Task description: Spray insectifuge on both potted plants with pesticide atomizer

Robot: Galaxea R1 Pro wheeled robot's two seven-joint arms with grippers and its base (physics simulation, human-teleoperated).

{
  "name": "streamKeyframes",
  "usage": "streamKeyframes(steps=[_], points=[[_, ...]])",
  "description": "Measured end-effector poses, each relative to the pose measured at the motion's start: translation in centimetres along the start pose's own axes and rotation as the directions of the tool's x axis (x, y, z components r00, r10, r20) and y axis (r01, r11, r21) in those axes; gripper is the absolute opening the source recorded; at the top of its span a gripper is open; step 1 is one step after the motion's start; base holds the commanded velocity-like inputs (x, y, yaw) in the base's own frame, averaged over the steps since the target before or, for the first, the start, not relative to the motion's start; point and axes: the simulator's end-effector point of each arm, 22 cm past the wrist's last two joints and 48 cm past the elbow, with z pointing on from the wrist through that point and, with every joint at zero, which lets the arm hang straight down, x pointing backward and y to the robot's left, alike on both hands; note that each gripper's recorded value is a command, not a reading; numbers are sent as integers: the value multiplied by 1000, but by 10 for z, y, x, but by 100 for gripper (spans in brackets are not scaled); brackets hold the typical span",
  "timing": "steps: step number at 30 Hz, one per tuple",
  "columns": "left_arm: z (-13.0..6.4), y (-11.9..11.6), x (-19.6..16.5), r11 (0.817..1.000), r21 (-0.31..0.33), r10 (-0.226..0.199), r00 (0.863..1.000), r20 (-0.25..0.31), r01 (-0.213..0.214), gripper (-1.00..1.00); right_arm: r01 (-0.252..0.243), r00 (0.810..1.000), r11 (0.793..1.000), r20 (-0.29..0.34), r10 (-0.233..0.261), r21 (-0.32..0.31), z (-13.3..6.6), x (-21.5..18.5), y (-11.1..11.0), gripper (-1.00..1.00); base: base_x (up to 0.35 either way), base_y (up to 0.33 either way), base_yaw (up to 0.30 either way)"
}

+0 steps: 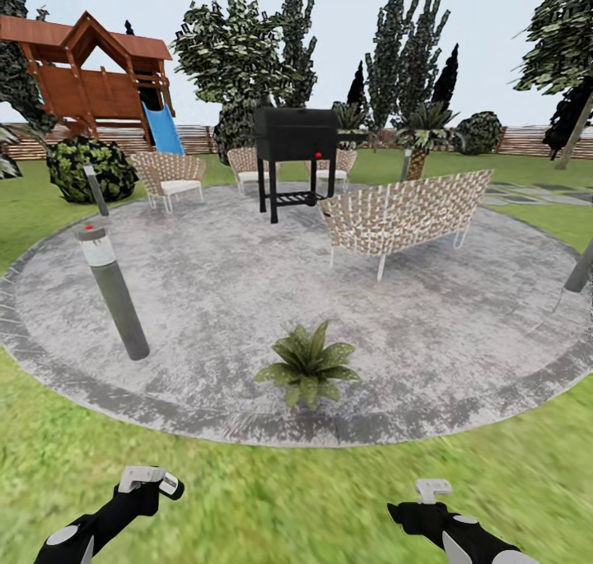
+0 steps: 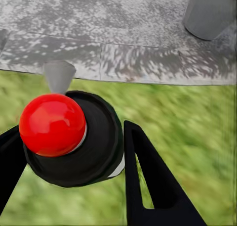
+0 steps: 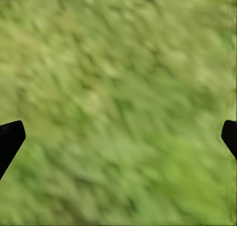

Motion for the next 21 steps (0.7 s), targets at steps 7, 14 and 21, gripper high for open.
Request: streamKeyframes(steps=[7,14,21], points=[[-1,-1,-5,1000,1,2,1000,11,-2,-100,1,1000,1000,11,-1,0,-2,-5,0,100,0,-326,-7],[-2,-1,-7,1000,1,3,1000,14,-3,-100,0,1000,1000,15,0,-2,-3,-7,1,100,0,-330,-44],[-2,-1,-10,1000,2,4,1000,19,-5,-100,0,1000,1000,20,0,-5,-4,-9,2,100,0,-186,-227]])
